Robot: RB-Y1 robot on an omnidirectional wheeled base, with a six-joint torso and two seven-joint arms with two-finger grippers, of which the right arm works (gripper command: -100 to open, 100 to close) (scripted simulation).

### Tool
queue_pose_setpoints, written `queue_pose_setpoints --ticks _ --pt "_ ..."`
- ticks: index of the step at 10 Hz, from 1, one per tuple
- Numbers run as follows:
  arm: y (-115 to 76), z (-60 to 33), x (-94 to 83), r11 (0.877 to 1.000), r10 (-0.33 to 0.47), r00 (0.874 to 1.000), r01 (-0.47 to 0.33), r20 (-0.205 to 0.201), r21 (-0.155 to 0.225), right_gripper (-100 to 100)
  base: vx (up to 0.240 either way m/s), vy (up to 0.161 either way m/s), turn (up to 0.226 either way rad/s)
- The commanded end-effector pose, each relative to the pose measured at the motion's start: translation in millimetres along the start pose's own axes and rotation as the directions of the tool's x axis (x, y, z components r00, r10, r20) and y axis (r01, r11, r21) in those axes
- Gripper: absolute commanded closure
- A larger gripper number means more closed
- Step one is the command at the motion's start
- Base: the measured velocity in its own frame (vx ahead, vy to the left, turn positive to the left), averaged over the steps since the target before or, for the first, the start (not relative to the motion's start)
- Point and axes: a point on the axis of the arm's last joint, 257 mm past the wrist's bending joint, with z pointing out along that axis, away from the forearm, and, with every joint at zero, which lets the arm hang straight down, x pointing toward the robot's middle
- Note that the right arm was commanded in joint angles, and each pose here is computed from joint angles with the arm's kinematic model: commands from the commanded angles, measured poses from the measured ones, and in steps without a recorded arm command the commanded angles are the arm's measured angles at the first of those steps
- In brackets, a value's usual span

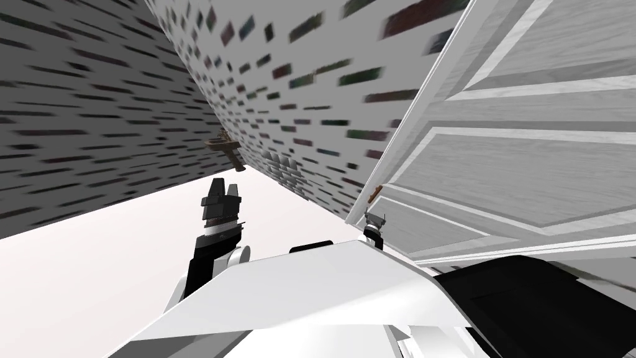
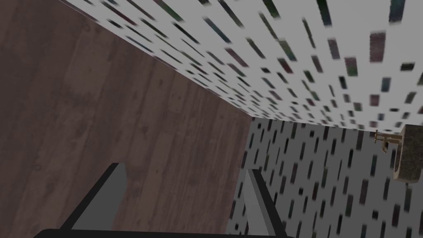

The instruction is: Pull the door open

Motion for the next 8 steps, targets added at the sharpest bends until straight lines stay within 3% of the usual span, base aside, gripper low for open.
queue_pose_setpoints --ticks 1,5,8 --pt "9.5 -1.0 -10.0 0.999 0.027 0.999 -0.026 0.020 -0.024 -100 -0.012 -0.130 0.244" --pt "33.7 -3.5 -33.1 0.993 0.088 0.994 -0.082 0.063 -0.088 -100 -0.018 -0.117 0.243" --pt "54.5 -7.3 -51.0 0.981 0.139 0.986 -0.125 0.090 -0.147 -100 -0.030 -0.111 0.302"
